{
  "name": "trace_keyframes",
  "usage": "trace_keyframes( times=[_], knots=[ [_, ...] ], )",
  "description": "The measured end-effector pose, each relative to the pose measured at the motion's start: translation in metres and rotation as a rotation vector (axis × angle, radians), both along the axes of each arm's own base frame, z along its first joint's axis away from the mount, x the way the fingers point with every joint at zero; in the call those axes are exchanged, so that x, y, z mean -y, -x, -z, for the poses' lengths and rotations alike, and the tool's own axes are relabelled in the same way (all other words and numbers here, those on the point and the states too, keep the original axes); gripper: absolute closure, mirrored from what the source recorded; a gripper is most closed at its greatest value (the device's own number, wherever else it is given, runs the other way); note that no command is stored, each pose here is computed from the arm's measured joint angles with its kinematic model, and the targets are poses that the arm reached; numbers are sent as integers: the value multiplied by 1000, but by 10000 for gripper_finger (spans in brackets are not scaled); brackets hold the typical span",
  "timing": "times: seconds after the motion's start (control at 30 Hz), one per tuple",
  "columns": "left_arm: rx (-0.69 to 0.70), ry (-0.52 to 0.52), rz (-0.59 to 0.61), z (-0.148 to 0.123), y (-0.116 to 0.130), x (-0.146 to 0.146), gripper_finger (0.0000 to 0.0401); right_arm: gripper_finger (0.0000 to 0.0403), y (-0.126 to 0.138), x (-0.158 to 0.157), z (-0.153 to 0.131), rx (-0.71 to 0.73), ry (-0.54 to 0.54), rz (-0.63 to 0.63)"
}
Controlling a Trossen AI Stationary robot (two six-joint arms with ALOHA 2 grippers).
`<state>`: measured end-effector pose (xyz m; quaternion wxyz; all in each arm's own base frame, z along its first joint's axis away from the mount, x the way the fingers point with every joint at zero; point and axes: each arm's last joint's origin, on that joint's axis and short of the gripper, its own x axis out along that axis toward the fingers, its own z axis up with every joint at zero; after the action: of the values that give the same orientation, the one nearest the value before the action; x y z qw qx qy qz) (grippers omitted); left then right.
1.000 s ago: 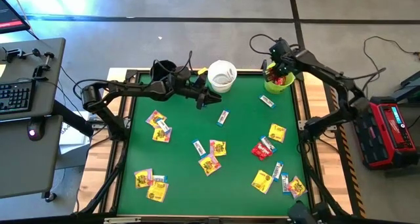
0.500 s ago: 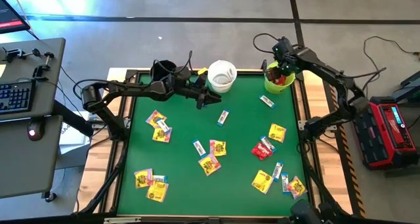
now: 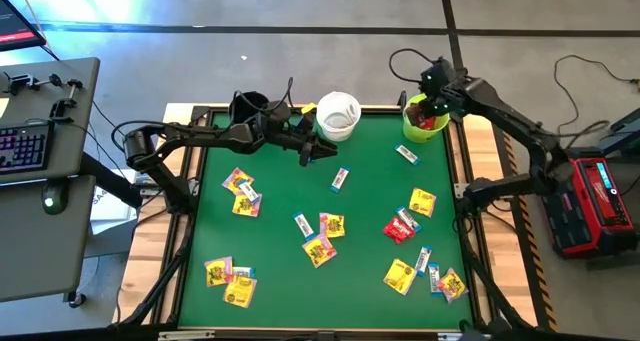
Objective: Sort candy by brand, put in halloween buckets
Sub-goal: Put the red candy into the green bucket
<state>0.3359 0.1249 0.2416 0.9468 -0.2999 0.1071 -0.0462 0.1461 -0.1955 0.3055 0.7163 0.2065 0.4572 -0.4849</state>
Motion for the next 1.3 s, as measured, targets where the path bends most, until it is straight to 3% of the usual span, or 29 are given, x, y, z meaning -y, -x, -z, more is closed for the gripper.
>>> trace_keyframes(
  times=[0.1, 0.33, 0.43, 0.67, 0.83, 1.13, 1.3],
  knots=[
    [0, -1, -3, 0, 0, 0, 244, 392, 0, -12, -10, 21, 36, -53],
    [-2, -6, -30, 0, 0, -1, 245, 346, -6, -15, -15, 114, 56, -57],
    [-1, -30, -53, 0, 0, -2, 245, 343, -7, -14, -15, 171, 14, -86],
    [4, -73, -46, 0, 0, -2, 280, 397, -28, -44, -21, 209, 18, -177],
    [3, -90, -63, 0, 0, -3, 313, 400, -50, -73, -21, 217, 71, -206],
    [0, -113, -91, 0, 0, -3, 327, 402, -76, -109, 34, 375, 51, -217],
    [10, -181, -77, 0, 0, -4, 317, 402, -85, -121, 51, 475, 27, -304]
  ],
)
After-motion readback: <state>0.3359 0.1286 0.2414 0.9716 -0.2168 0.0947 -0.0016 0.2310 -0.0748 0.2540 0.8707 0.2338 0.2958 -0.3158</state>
